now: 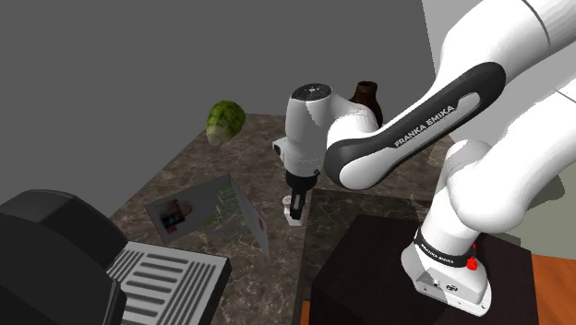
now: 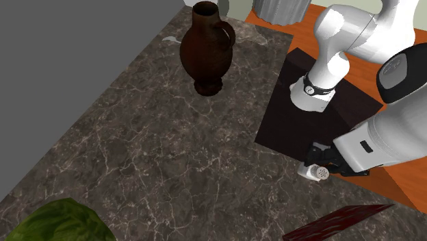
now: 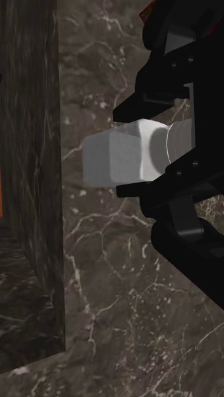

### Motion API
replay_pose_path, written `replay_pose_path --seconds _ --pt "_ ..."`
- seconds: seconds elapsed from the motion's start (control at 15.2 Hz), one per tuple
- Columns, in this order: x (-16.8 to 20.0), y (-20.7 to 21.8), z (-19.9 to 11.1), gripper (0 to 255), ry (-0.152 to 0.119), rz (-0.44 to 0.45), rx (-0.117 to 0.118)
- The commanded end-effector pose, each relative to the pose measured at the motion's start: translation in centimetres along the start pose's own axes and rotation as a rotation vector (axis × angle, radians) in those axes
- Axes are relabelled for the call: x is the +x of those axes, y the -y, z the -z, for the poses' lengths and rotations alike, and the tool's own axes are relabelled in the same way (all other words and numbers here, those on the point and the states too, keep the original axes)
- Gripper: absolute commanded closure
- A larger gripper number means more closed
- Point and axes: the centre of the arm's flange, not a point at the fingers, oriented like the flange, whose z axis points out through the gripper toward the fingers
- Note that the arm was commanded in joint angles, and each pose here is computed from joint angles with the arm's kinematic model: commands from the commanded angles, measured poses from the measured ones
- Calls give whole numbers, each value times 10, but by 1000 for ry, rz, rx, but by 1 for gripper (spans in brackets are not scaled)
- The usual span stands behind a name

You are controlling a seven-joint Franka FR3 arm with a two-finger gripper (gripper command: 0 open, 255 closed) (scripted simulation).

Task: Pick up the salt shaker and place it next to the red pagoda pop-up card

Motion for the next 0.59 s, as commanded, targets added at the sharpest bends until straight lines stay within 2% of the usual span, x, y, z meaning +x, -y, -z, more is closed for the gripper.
replay_pose_path --seconds 0.0,0.13,0.2,0.53 --pt "0 0 0 255 0 0 0" --pt "0 0 0 255 0 0 0" --pt "0 0 0 0 0 0 0" --pt "0 0 0 0 0 0 0"
